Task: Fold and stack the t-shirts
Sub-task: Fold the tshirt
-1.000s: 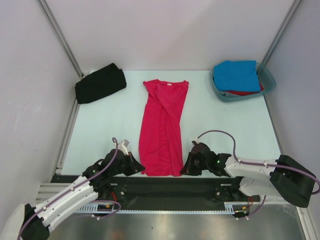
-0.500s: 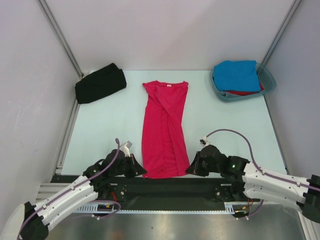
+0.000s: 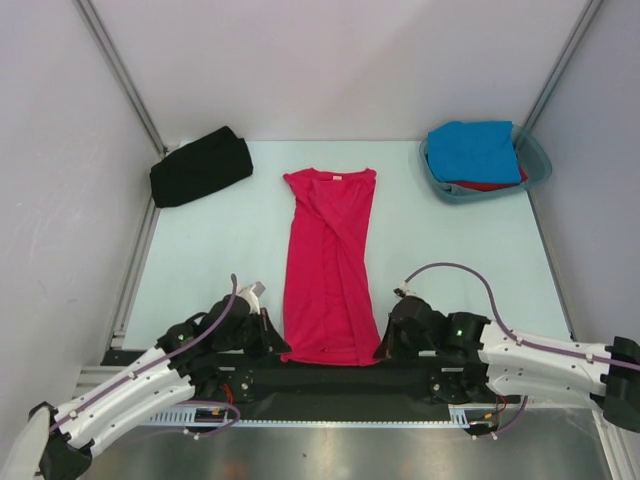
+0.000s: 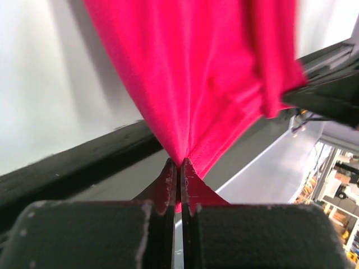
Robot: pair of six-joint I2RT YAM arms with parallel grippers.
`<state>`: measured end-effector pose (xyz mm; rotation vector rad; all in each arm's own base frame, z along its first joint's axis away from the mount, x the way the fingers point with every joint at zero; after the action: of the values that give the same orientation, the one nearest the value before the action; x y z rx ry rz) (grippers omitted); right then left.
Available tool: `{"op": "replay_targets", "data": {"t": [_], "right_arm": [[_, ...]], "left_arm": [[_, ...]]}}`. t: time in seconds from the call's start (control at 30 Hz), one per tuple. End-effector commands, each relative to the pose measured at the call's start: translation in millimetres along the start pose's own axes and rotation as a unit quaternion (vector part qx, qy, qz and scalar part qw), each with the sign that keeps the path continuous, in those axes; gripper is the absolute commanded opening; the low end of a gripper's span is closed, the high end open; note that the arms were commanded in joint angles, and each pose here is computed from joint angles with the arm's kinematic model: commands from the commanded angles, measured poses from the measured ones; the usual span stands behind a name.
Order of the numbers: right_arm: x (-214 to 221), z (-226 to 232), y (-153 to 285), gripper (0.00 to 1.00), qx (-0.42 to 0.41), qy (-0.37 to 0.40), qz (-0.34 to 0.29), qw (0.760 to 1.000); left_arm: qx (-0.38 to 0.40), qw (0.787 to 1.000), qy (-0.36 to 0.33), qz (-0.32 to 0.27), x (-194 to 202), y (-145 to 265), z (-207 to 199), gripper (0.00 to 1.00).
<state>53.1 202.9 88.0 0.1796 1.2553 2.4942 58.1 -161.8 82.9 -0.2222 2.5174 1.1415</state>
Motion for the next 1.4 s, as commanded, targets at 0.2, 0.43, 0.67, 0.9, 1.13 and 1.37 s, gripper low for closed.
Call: {"op": "replay_targets", "data": {"t": [0.2,0.43,0.67,0.9,1.13,1.37], "right_arm": [[-34.9,77.4,1.3,0.0,-0.053,0.088,-0.021,0.995],[-88.3,98.0,-1.4,0.0,-0.065,0.1,-0.044,0.992],[-145.0,110.5,-18.9,0.0,-0.061,0.115,-0.057,0.99],[-196.8,125.8,-42.1,0.0,-0.064,0.13,-0.064,0.987],[-244.8,139.6,-57.5,0.0,-0.068,0.138,-0.078,0.985],[-288.2,135.0,-69.3,0.0,-0.06,0.125,-0.097,0.986]], "left_arm": [[-0.051,0.995,-0.07,-0.059,-68.4,19.8,-40.7,0.0],[-0.101,0.987,-0.095,-0.079,-117.0,11.4,-47.6,0.0],[-0.113,0.984,-0.089,-0.108,-176.2,-4.9,-33.8,0.0],[-0.142,0.98,-0.096,-0.104,-226.4,-33.2,-15.0,0.0],[-0.147,0.979,-0.088,-0.11,-268.1,-55.4,4.4,0.0],[-0.173,0.975,-0.08,-0.114,-304.5,-61.9,31.3,0.0]]}}
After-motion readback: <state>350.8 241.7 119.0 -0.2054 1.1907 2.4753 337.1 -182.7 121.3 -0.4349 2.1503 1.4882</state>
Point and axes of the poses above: each gripper's point midway between its finger pads, its own y axis back along the fingers, its own z axis along the line the jaws close on, x = y × z, the point moved 4 cm from there along y, back along the fingers, and after that the axes turned 15 degrees about -y, right-handed, at the moved point
